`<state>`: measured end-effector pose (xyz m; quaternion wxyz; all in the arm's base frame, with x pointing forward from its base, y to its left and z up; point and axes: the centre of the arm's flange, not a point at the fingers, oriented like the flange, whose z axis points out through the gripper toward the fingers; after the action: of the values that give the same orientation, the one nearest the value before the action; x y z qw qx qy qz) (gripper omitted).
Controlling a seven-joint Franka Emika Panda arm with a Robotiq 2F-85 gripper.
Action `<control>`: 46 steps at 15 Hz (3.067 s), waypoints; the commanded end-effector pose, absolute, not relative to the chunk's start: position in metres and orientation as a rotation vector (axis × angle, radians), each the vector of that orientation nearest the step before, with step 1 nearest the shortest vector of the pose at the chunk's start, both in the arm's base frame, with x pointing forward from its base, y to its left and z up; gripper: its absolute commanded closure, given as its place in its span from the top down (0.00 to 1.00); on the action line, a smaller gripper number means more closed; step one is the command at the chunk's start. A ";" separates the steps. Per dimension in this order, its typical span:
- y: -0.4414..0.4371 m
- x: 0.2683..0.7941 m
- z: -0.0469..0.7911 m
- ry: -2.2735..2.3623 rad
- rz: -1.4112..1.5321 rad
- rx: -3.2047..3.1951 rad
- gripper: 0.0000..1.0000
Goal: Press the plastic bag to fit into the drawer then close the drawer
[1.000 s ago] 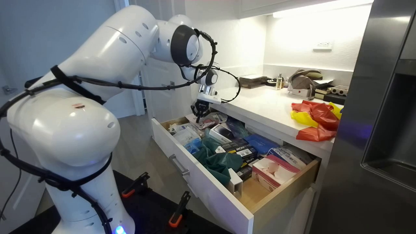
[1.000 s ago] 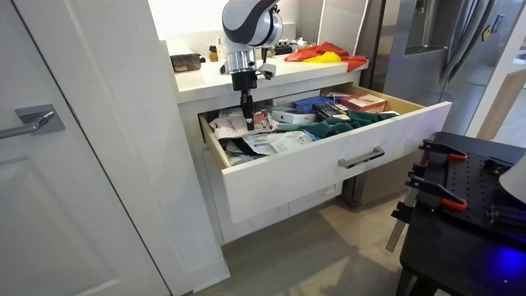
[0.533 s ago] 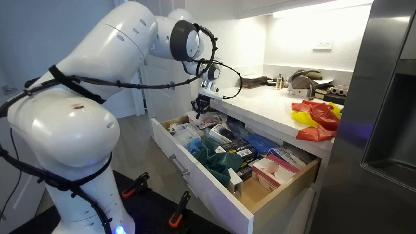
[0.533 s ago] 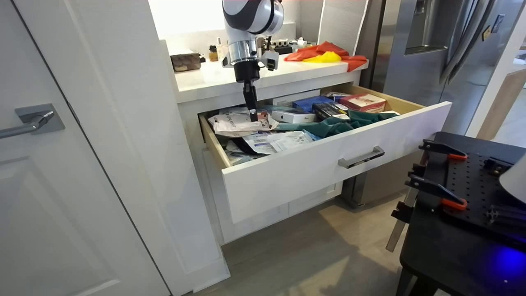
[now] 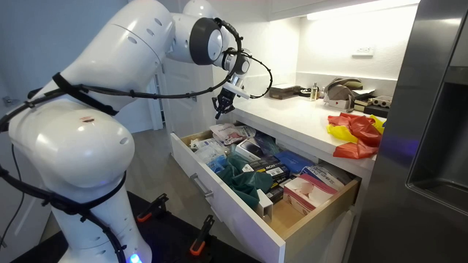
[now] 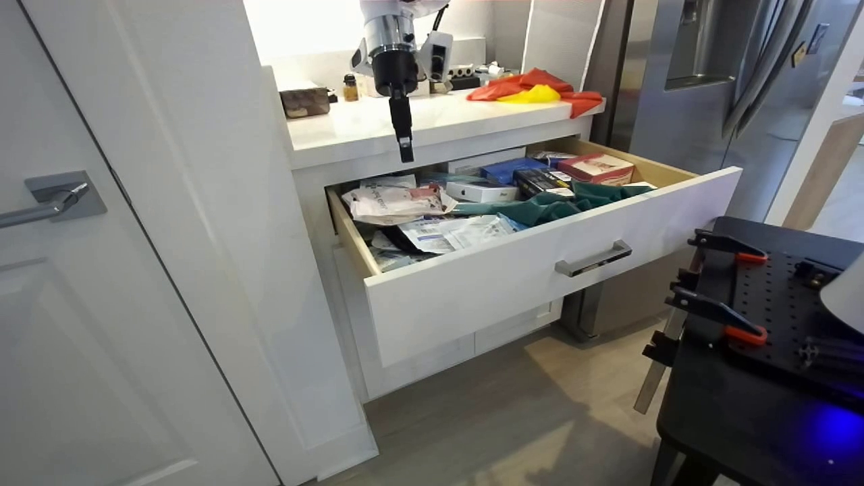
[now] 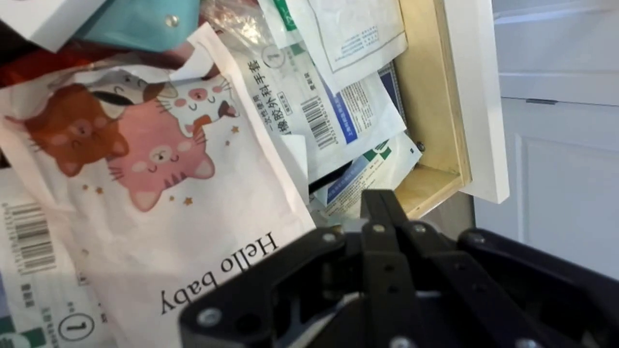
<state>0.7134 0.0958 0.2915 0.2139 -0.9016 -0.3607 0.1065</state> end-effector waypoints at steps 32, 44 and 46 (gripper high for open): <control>0.138 0.704 0.181 -1.213 -0.050 -2.724 0.00; 0.112 0.710 0.228 -1.114 0.228 -2.494 0.00; 0.114 0.713 0.241 -1.118 0.258 -2.444 0.00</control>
<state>0.7039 0.1135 0.2141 0.1905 -0.8964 -0.3917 0.0819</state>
